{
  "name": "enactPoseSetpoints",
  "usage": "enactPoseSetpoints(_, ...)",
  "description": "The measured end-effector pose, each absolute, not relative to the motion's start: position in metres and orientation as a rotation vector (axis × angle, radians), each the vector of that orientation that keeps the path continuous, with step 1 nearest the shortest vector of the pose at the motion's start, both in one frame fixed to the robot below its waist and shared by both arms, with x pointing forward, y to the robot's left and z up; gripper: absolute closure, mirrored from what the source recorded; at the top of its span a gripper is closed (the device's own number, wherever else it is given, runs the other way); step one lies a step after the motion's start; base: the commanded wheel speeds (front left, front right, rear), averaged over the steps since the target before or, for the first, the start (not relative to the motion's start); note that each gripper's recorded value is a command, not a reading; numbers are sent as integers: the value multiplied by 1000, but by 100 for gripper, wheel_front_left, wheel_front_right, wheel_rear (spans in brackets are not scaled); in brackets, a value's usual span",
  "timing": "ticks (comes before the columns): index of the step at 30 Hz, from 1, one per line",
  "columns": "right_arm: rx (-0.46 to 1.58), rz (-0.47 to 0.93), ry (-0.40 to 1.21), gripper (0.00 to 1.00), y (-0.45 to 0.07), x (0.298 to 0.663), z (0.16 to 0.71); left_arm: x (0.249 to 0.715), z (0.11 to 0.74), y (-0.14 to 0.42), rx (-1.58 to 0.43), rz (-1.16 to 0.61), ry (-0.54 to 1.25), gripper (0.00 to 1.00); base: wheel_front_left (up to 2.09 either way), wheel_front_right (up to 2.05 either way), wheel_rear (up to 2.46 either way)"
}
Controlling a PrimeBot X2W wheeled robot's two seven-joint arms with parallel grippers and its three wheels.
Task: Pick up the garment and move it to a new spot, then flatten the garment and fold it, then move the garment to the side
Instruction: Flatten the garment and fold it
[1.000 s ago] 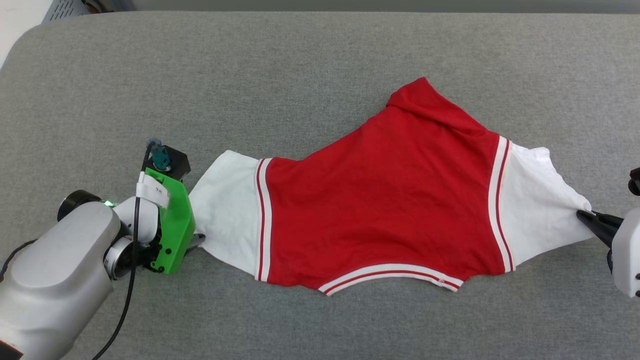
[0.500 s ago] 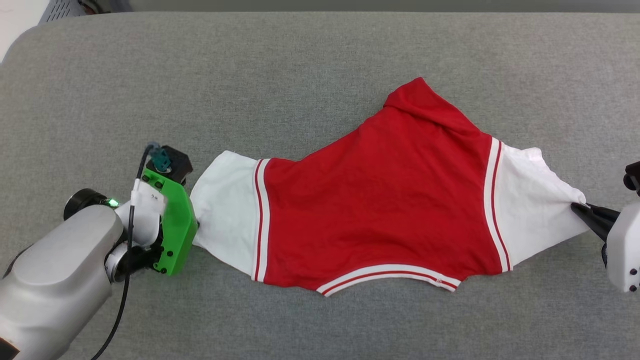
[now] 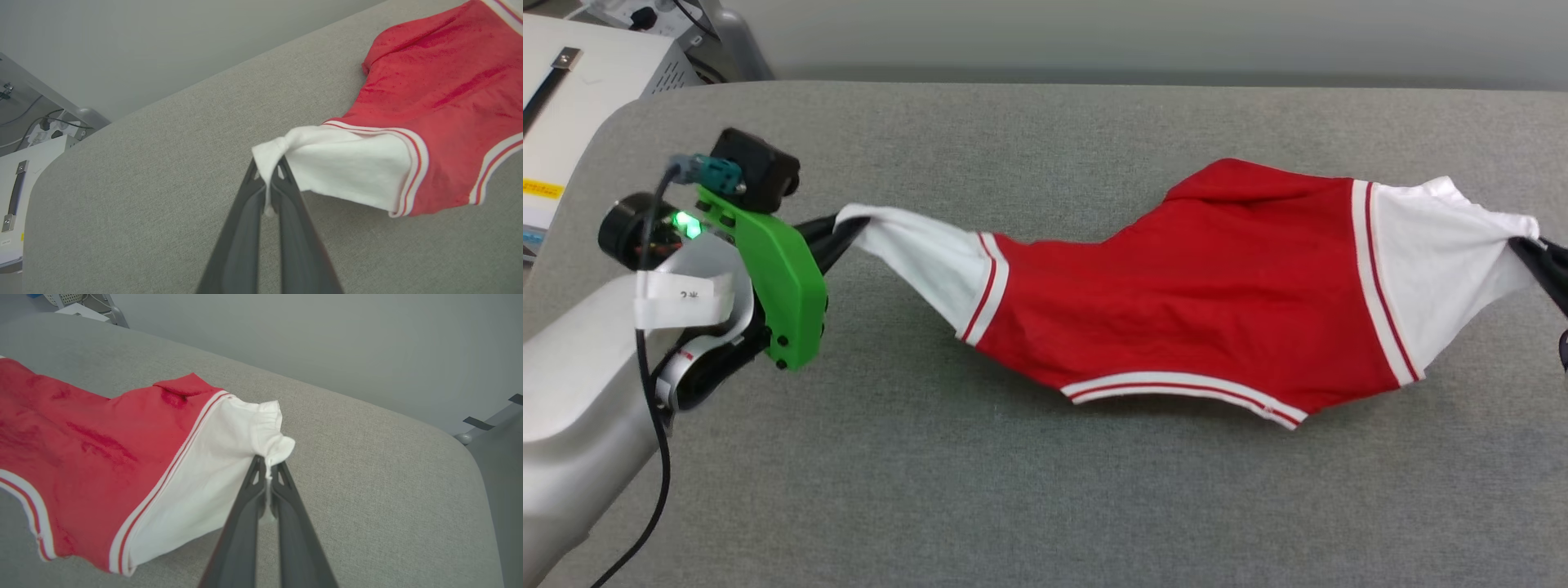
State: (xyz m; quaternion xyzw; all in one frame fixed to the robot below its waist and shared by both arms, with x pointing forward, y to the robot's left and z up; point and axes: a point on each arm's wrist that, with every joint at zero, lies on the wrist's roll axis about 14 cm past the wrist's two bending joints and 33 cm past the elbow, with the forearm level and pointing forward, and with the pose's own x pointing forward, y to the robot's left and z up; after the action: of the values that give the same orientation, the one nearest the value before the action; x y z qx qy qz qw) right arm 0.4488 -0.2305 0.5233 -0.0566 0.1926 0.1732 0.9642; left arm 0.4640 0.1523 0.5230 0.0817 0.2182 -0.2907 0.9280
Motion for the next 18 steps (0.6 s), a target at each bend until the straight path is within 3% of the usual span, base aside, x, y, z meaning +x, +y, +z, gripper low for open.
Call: enactPoseSetpoints(18,-202,322,-136,100,-227,457,698,462,742,106,180,-605,-249,100,0,0,0)
